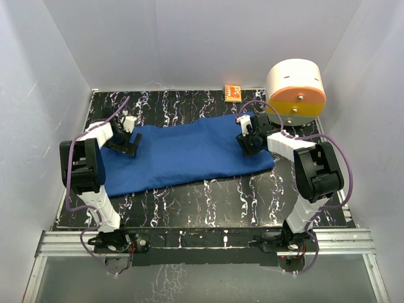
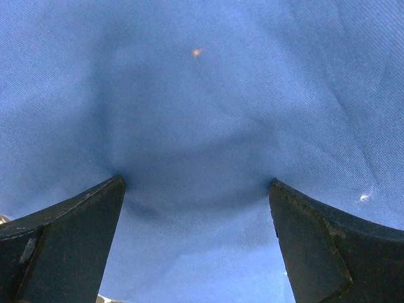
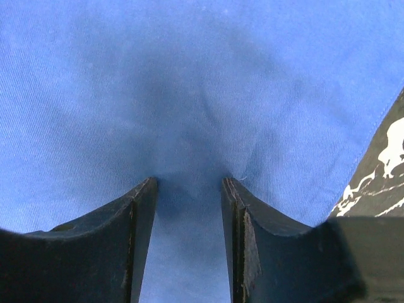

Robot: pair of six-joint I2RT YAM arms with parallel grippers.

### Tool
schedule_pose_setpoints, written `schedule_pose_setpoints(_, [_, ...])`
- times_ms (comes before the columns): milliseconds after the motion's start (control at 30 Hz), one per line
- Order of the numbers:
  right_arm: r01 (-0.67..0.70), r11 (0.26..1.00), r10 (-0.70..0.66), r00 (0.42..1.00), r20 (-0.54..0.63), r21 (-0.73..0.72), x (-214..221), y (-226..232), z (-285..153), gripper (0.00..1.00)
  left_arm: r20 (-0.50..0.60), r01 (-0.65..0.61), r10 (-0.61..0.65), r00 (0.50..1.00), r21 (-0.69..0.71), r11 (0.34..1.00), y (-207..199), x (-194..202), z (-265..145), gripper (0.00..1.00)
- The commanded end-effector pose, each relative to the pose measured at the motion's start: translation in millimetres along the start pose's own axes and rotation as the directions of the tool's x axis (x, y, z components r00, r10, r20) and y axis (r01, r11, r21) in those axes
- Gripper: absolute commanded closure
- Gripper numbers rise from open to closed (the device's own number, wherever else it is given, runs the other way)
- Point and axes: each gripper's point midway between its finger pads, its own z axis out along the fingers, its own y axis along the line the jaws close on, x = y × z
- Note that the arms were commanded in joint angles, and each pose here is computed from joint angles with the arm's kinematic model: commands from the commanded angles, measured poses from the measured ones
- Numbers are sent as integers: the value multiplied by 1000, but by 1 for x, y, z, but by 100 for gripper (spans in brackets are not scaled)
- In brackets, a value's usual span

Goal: Open and lay out the surgical kit
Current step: Open the surgical kit at the center of the board.

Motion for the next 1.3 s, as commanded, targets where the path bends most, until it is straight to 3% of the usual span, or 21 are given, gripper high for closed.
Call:
schedule_pose_setpoints(0, [-23,999,37,946,-323,47,96,-1,-17,58,-77,-33,26,997,-86,996,30,1,35,4])
schedule_pose_setpoints(167, [-25,998,40,955,-294,54,78,-6,-20,56,-61,-23,17,998,-93,995,35,-14,25,5])
schedule_pose_setpoints(500, [-39,999,39,999,-32,3,-25,-10,-50,46,188,55,-20,982,-186,981,74,-93,-36,3])
schedule_pose_setpoints(667, [-37,999,37,998,48,0,-46,-11,-57,44,210,90,-58,976,-146,985,90,-115,-13,3])
schedule_pose_setpoints(933, [-47,999,47,996,81,0,-49,-10,-59,43,228,149,-130,965,-70,986,92,-139,15,6])
schedule_pose_setpoints(1267, [-49,999,51,997,63,-20,-40,-5,-54,42,200,129,-69,977,-307,943,137,-130,28,7])
